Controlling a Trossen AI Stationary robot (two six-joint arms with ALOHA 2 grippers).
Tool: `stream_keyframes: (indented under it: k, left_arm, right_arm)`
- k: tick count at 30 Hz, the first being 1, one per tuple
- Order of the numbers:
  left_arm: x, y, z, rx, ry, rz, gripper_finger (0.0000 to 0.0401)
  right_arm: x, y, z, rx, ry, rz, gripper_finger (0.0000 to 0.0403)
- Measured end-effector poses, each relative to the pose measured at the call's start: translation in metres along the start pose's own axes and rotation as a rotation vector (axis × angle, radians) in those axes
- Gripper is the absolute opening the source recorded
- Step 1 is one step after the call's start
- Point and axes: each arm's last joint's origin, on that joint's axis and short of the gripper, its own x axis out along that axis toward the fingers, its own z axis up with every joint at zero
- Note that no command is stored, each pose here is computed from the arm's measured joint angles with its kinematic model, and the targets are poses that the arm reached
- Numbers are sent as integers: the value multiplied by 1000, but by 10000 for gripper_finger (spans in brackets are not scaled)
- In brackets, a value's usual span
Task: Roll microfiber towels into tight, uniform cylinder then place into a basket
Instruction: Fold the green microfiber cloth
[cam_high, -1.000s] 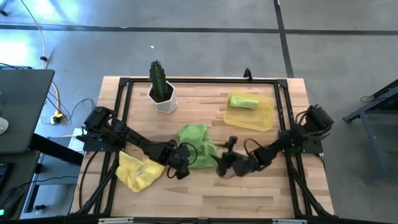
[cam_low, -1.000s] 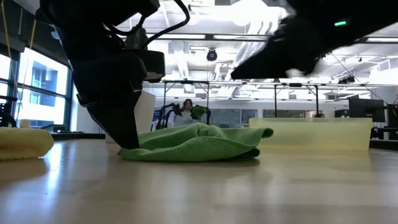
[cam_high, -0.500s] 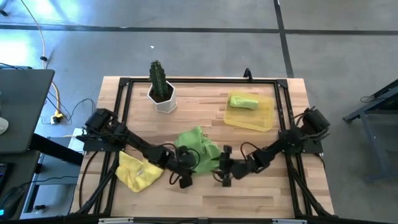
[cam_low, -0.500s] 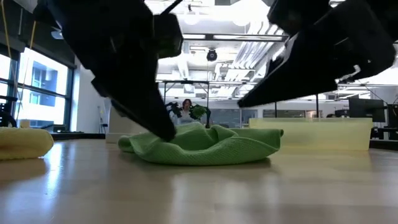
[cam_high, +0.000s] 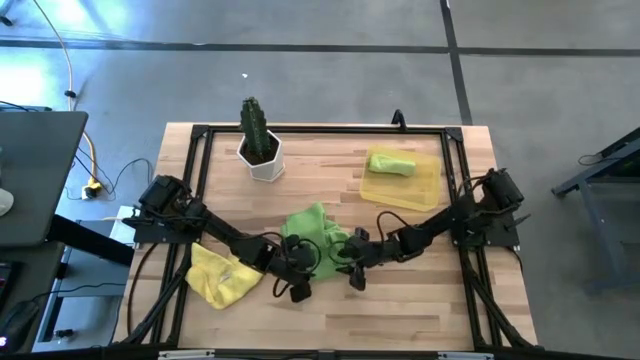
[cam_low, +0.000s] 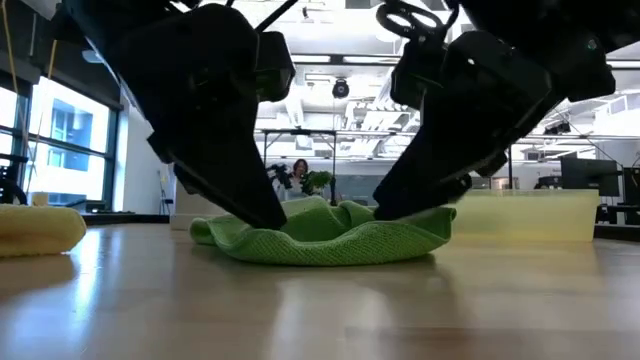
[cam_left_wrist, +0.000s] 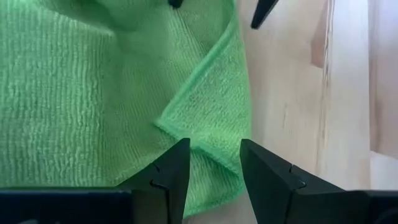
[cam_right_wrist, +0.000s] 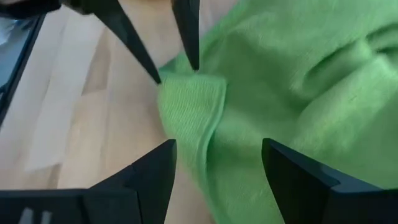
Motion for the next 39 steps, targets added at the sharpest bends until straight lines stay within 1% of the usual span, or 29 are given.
stream_keyframes:
  k: [4, 7, 12, 16, 20, 22, 26, 28, 30, 32, 34, 36, 39]
  left_arm:
    - [-1, -2, 0, -2, -7, -10, 130]
    - [2, -2, -1, -39, -4, -11, 130]
    - [10, -3, -4, -56, -9, -22, 130]
    - [12, -7, 0, -72, -60, -64, 130]
    - [10, -14, 9, -88, -149, -135, 130]
    - [9, -17, 14, -82, -198, -170, 130]
    - [7, -20, 20, -14, -265, -204, 130]
    - [5, -20, 21, 37, -279, -188, 130]
    - [4, -19, 22, 81, -301, -147, 130]
    - [5, -15, 21, 129, -293, -74, 130]
    - [6, -10, 18, 163, -269, -10, 130]
    - [8, -4, 16, 170, -234, 46, 130]
    - [10, 4, 11, 125, -163, 99, 130]
  right_arm:
    - [0, -2, -4, 21, 60, 22, 227]
    - [0, -4, -10, -5, 129, 9, 227]
    - [-3, -13, -16, -114, 238, -54, 227]
    - [-6, -23, -15, -259, 295, -81, 227]
    - [-17, -31, -8, -377, 314, -119, 227]
    - [-26, -35, -3, -427, 320, -163, 227]
    - [-47, -35, 14, -455, 288, -217, 227]
    - [-56, -31, 20, -421, 271, -212, 227]
    - [-61, -22, 25, -384, 222, -162, 227]
    - [-61, -10, 30, -383, 135, -103, 227]
    - [-55, -3, 28, -388, 78, -90, 227]
    - [-45, -2, 25, -385, 52, -111, 227]
    - [-27, -7, 24, -323, 30, -136, 227]
